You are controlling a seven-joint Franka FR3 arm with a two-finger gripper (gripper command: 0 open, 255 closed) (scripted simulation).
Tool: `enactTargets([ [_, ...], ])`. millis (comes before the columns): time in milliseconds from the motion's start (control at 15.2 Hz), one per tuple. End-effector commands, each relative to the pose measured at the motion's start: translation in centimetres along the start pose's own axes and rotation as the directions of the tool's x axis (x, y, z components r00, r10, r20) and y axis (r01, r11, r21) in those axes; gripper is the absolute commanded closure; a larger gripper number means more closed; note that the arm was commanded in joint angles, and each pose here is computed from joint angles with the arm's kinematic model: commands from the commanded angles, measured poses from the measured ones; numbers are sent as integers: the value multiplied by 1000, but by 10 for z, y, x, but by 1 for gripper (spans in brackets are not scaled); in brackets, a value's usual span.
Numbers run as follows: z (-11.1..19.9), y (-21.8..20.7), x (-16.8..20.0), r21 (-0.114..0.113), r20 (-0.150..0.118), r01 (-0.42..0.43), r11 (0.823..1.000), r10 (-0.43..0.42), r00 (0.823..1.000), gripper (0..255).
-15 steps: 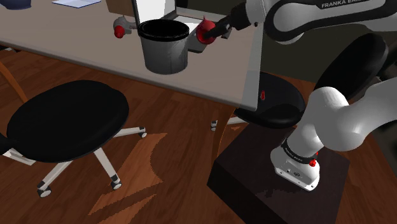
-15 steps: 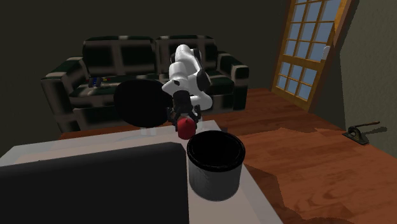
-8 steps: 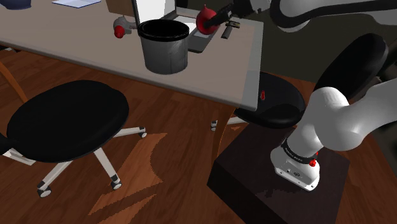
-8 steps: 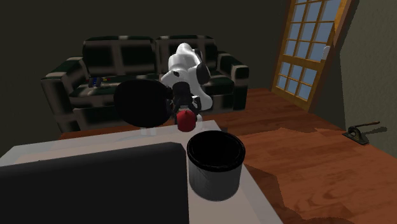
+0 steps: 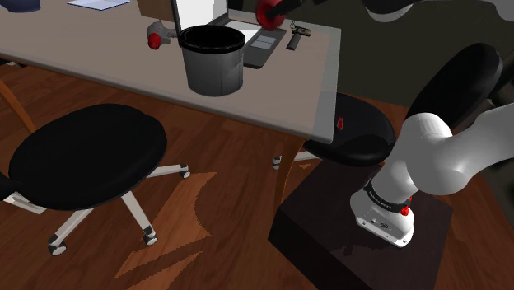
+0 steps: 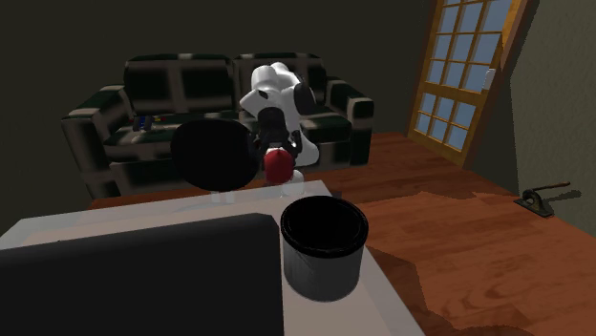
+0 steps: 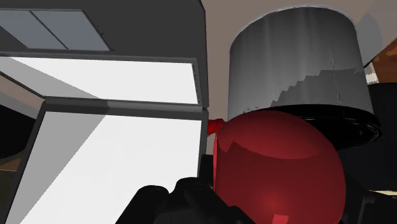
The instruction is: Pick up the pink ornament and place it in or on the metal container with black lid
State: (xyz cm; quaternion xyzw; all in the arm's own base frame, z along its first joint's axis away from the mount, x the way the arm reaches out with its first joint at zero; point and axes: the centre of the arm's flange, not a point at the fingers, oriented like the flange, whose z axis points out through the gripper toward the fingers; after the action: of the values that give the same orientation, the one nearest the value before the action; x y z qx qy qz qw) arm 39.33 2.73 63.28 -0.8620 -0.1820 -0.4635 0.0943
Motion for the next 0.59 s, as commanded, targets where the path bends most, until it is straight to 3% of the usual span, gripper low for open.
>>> enactTargets([
  [0,-5,-1,10,0,0,0,1000,0,1000,255],
  [462,-25,0,38,0,0,0,1000,0,1000,255],
  [528,-14,-6,44,0,0,0,1000,0,1000,255],
])
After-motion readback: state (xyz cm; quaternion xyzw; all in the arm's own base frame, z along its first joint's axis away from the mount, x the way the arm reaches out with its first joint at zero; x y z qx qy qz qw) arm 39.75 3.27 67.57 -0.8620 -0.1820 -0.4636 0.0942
